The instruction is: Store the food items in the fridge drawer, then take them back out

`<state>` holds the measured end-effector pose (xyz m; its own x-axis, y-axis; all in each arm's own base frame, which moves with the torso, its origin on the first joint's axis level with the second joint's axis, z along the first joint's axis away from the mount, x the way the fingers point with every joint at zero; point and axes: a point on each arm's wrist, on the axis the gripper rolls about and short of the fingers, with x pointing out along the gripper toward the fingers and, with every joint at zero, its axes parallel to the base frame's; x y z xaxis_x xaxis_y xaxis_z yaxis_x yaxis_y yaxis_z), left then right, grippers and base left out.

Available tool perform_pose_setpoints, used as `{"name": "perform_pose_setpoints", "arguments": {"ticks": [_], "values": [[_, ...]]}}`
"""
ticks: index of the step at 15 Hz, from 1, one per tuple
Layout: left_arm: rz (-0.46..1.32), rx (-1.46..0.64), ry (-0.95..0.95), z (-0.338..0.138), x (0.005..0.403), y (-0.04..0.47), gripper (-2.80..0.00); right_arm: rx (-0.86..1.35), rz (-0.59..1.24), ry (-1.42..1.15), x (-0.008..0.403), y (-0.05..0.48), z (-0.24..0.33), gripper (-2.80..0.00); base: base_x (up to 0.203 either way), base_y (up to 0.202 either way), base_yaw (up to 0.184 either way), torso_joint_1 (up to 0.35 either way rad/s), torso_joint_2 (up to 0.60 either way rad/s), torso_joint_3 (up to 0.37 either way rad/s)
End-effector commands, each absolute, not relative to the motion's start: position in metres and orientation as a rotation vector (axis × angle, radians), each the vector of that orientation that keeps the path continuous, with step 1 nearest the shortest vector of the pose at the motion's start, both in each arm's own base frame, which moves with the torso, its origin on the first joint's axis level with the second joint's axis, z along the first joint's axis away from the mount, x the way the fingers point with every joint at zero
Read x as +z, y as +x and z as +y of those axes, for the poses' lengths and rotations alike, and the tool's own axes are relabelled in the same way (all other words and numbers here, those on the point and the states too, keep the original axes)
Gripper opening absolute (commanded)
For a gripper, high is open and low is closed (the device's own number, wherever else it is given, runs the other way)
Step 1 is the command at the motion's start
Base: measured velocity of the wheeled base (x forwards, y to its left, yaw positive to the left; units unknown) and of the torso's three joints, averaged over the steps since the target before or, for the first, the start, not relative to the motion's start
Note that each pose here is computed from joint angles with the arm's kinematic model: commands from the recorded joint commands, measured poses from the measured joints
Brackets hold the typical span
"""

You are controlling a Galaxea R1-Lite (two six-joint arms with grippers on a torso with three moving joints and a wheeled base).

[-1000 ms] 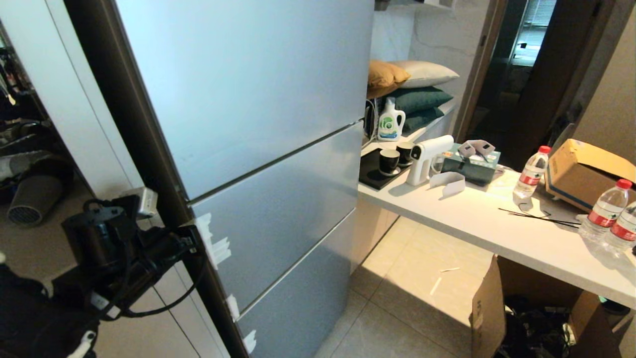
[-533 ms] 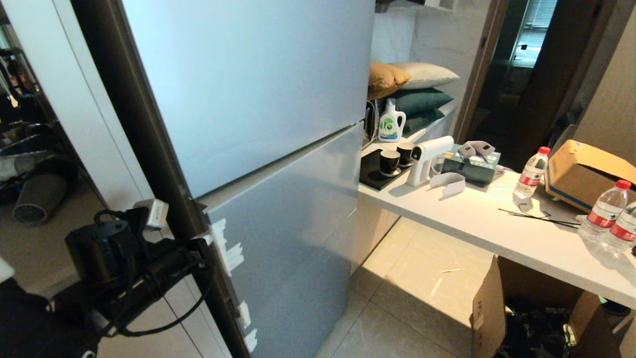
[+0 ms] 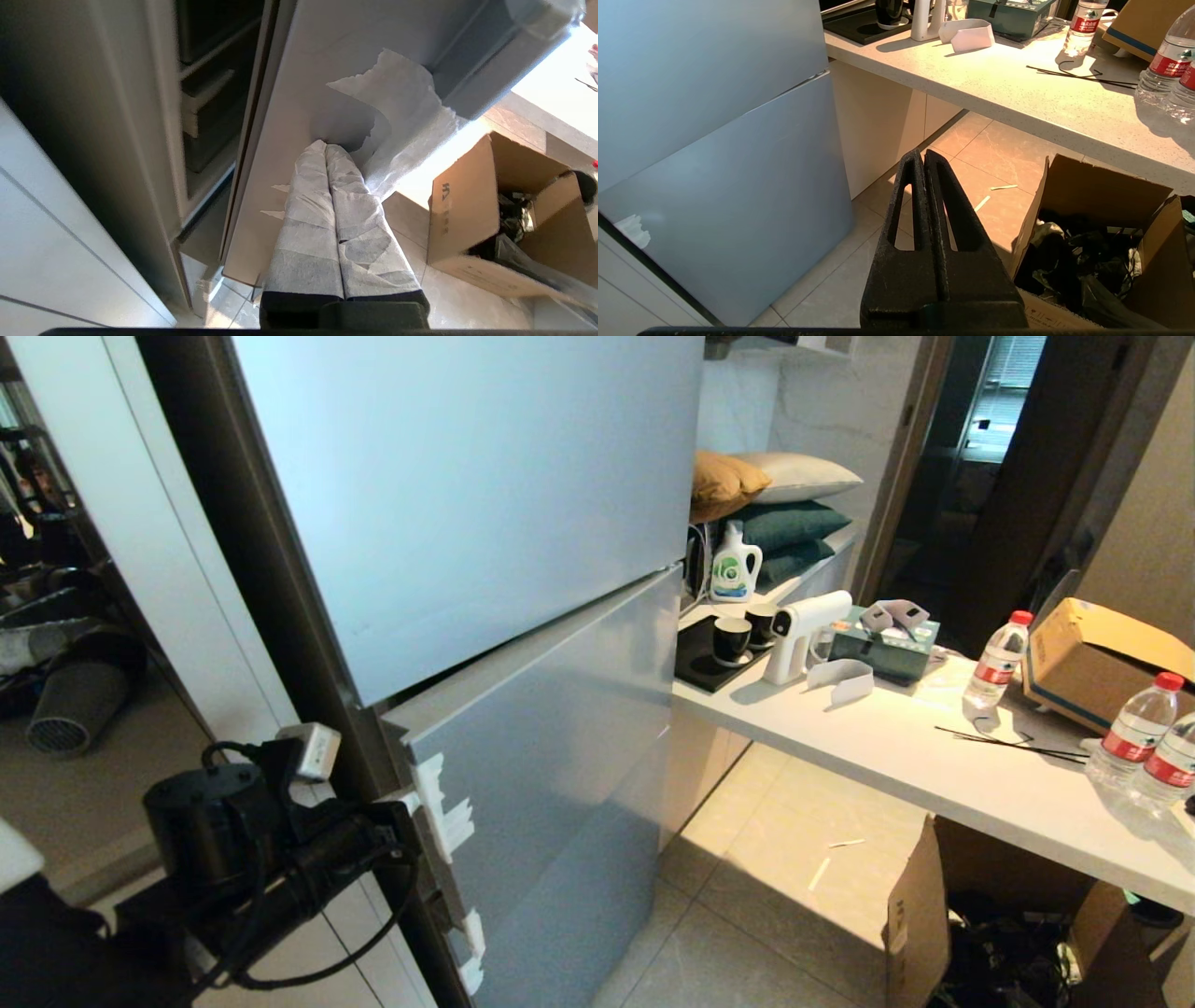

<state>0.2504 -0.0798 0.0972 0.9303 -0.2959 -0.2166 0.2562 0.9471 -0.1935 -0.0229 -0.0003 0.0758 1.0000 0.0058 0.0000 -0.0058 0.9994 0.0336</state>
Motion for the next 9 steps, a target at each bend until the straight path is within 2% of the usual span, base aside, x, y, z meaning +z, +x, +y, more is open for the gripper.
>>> {"name": "perform_pose_setpoints", "arguments": {"ticks": [1,9], "values": [[0.234,-0.32,-0.163,-0.088,0.097,0.245,-2.8,0.006,0.002,0.034,0.076,-0.023,0.0,-2.8,0.0,0.0,0.0,0.0,0.0,0.0],[0.252,-0.424,-0.151,-0.109,0.094,0.227,-2.8,0.006,0.002,0.034,0.076,-0.023,0.0,-2.8,0.0,0.0,0.0,0.0,0.0,0.0]]}}
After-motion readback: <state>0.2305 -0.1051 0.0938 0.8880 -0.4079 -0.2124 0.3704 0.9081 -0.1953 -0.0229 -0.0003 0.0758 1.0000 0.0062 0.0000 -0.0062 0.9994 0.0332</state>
